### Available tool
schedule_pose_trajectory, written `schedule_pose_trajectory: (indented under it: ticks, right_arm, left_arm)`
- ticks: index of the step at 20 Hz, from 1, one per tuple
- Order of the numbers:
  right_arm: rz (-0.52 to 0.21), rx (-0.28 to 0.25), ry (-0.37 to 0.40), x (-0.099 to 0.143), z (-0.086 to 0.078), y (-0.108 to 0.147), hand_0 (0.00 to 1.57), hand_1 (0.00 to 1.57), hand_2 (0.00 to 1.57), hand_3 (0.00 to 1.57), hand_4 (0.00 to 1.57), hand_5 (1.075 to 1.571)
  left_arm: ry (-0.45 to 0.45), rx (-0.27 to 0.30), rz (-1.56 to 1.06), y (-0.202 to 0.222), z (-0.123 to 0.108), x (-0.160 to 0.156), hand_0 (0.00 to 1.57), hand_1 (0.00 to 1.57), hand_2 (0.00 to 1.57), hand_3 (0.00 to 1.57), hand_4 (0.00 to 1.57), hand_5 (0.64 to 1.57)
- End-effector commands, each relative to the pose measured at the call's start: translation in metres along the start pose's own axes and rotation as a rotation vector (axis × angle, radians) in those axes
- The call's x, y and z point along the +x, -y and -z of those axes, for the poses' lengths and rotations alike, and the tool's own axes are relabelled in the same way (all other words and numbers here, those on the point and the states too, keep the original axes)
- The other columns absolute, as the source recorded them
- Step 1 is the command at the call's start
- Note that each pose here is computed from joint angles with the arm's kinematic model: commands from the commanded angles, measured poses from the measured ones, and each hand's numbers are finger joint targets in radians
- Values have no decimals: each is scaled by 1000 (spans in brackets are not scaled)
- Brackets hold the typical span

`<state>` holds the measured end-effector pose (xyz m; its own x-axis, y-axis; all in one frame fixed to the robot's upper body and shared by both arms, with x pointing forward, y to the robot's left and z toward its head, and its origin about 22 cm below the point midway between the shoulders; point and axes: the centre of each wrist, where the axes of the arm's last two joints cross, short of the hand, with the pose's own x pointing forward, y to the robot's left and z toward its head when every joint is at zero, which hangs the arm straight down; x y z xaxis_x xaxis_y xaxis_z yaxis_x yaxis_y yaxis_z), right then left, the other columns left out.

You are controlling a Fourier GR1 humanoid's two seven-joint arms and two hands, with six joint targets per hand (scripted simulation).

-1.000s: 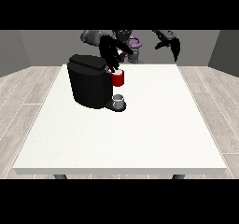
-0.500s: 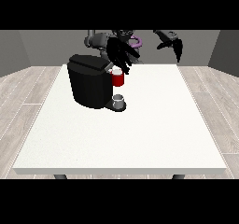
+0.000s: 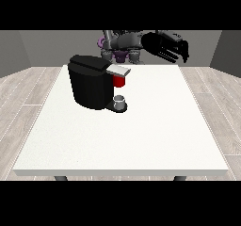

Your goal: Insert the coffee pod into the coffee machine and close the lid

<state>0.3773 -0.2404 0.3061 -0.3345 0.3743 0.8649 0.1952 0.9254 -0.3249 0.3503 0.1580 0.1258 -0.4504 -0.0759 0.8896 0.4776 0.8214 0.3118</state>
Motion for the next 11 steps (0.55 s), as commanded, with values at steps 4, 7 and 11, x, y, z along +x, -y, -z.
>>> schedule_pose_trajectory:
  ticks: [4,7,11]
  right_arm:
    - [79,165,198,7,-12,-71,0,0,0,0,0,1571]
    - [96,255,189,-21,-27,-94,0,0,0,0,219,1571]
    - [168,332,169,-37,-57,-144,0,0,0,0,259,1571]
  left_arm:
    - [-31,62,-14,-17,-9,-7,0,0,0,0,329,1571]
    - [-93,71,-51,16,-36,-32,0,0,0,0,246,1571]
    - [-148,152,-71,-19,-65,-49,0,0,0,0,266,1571]
